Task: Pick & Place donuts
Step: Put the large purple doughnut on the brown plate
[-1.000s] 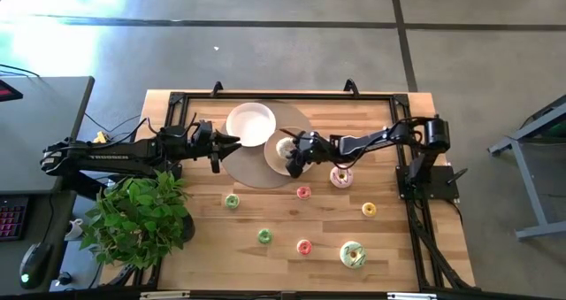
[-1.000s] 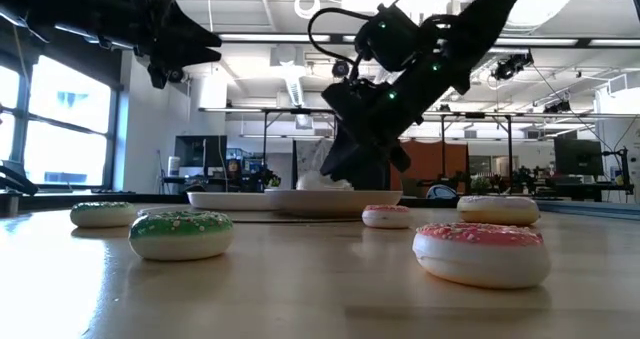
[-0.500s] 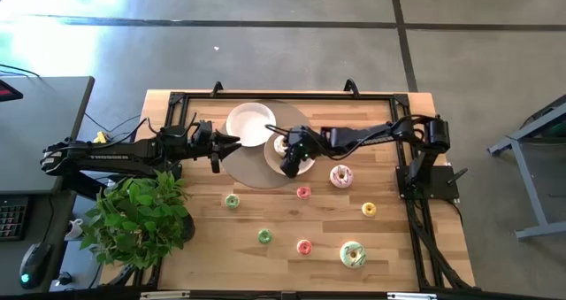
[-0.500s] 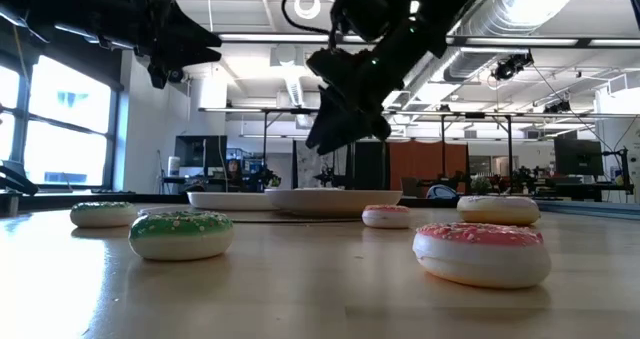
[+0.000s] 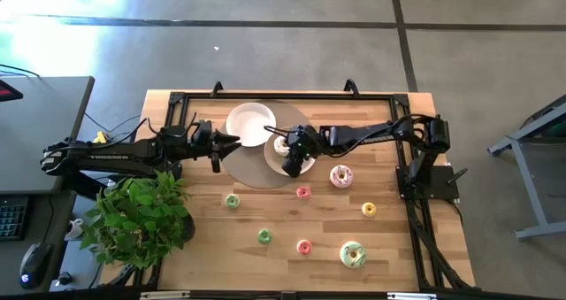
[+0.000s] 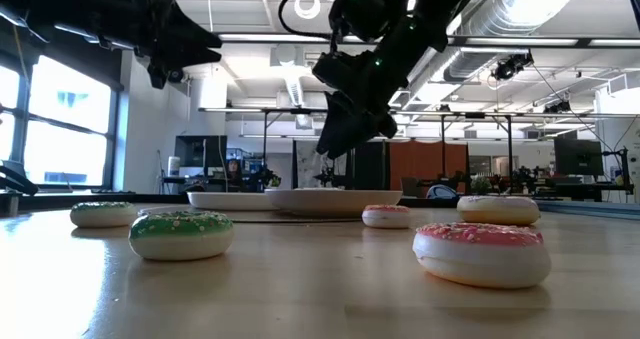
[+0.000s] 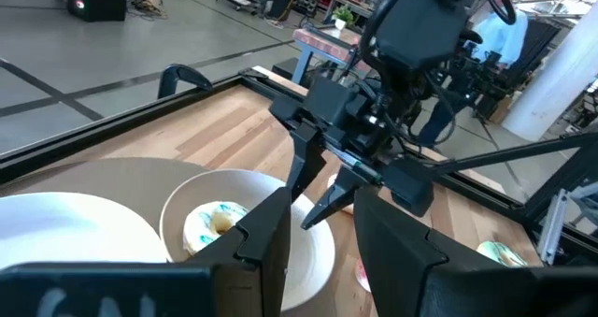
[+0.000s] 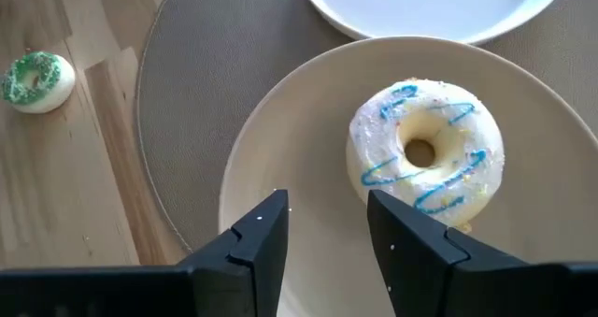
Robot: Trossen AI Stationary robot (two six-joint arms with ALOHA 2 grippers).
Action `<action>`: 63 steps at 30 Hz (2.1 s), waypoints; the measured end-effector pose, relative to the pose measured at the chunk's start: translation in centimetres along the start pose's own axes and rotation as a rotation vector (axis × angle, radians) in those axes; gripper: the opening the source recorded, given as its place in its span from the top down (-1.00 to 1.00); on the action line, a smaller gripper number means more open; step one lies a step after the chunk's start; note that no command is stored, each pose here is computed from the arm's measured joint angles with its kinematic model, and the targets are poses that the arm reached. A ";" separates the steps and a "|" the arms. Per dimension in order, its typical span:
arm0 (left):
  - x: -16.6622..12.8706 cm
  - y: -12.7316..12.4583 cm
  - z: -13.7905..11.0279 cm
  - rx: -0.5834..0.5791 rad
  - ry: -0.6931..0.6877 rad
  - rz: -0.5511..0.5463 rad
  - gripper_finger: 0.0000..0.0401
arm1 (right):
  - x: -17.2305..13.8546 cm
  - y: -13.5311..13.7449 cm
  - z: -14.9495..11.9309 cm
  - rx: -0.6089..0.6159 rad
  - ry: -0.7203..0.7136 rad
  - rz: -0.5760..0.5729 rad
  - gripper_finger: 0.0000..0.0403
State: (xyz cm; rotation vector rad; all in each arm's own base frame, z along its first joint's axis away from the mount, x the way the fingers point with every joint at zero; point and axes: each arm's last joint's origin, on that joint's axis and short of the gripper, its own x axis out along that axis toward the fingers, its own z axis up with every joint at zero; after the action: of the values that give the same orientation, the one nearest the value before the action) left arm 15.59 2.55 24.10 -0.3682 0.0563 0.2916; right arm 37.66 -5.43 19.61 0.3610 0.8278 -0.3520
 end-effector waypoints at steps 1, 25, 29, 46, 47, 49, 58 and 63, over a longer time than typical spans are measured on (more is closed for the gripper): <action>0.0 0.0 0.0 0.000 -0.002 0.004 0.41 | 0.0 0.0 0.0 0.000 0.000 0.000 0.28; 0.0 0.1 -0.1 0.001 0.002 0.013 0.41 | -8.8 -0.2 -2.7 0.093 0.272 -0.135 0.28; 0.0 0.1 -0.1 0.001 0.002 0.013 0.41 | -9.1 0.2 -3.5 0.114 0.306 -0.194 0.28; 0.0 0.1 -0.1 0.001 0.003 0.013 0.41 | -11.4 3.7 -8.1 0.063 0.481 -0.383 0.28; 0.0 0.1 -0.1 0.001 0.003 0.013 0.41 | -11.7 3.8 -8.4 0.068 0.494 -0.410 0.28; 0.0 0.1 -0.1 0.001 0.003 0.013 0.41 | -12.1 4.0 -9.0 0.084 0.508 -0.458 0.28; 0.0 0.1 -0.1 0.001 0.003 0.013 0.41 | -13.0 6.1 -10.7 0.131 0.462 -0.477 0.28; 0.0 0.1 -0.1 0.000 0.003 0.013 0.41 | -13.6 7.4 -11.8 0.118 0.452 -0.454 0.28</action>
State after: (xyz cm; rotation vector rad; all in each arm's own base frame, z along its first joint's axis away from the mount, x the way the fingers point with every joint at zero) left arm 15.58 2.58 24.02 -0.3680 0.0616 0.3044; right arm 24.80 8.51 23.95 0.3659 1.3407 -0.7617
